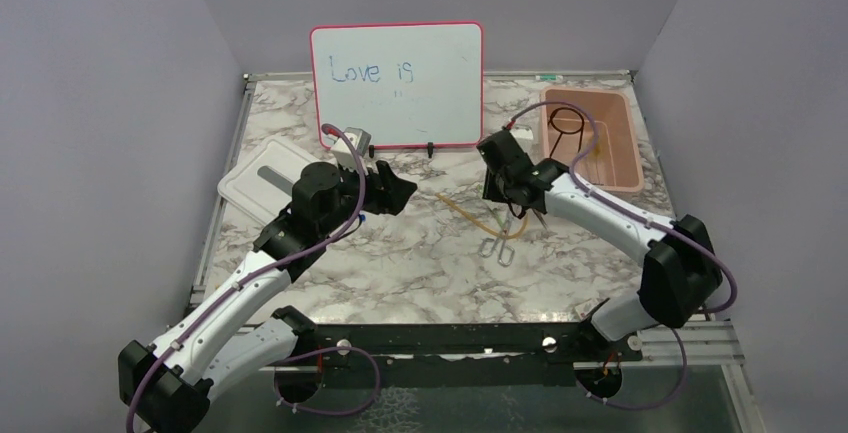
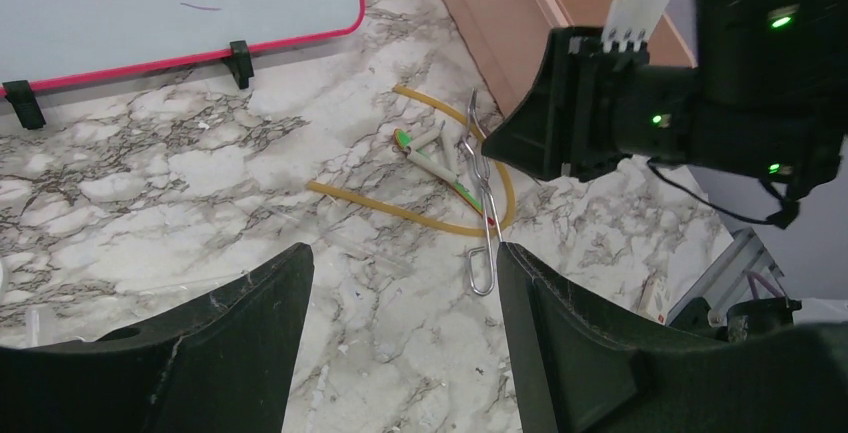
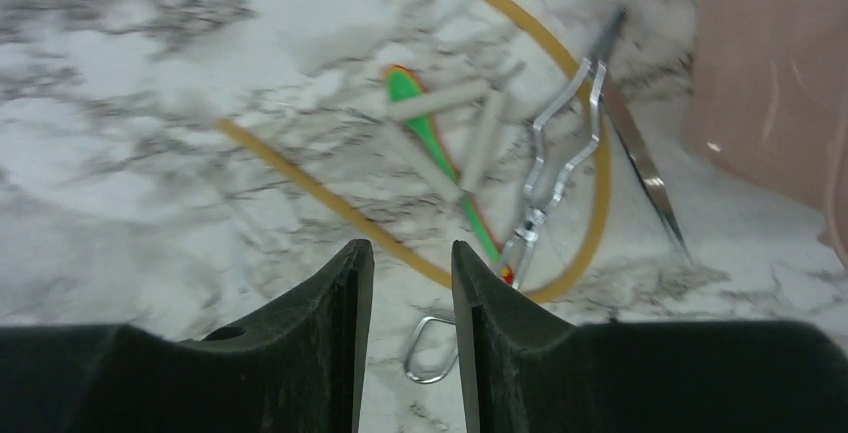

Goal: Organize the chemistry lab equipment

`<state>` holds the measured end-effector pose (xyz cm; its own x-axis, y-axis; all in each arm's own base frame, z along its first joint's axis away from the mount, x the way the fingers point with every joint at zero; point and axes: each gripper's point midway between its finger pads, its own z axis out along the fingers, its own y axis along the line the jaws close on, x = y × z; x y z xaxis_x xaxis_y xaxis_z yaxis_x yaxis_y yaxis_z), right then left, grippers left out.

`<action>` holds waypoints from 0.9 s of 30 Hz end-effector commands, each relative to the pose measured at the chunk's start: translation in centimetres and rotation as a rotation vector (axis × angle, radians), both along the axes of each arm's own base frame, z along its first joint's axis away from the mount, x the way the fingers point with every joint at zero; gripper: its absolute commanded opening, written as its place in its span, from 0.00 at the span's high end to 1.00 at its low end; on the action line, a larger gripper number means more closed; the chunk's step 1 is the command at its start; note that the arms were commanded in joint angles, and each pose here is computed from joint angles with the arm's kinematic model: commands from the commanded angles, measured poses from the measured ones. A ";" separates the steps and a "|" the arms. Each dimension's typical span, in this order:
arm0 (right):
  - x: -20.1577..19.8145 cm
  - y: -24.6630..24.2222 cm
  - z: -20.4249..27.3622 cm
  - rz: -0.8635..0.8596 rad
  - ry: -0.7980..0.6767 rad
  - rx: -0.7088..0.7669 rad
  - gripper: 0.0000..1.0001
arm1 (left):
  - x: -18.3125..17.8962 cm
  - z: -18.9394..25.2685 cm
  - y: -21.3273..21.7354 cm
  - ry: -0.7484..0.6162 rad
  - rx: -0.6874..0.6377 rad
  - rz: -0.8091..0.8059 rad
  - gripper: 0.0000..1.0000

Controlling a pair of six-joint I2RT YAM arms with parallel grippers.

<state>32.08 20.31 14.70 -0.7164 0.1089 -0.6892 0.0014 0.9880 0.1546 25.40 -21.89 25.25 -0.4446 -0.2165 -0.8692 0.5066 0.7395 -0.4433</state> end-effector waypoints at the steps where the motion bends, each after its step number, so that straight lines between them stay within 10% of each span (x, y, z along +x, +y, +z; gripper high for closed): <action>1: -1.1 -5.9 -3.9 -0.355 0.038 -0.151 0.63 | 0.1 0.5 0.4 -0.026 -0.013 0.014 0.30; 22: -1.2 -6.9 -14.4 -0.529 0.179 -0.170 0.63 | 0.2 -0.2 0.3 -0.011 -0.004 0.012 0.30; 27: -1.7 -7.3 -15.7 -0.553 0.208 -0.144 0.78 | 0.3 -0.3 0.3 -0.008 -0.002 0.015 0.30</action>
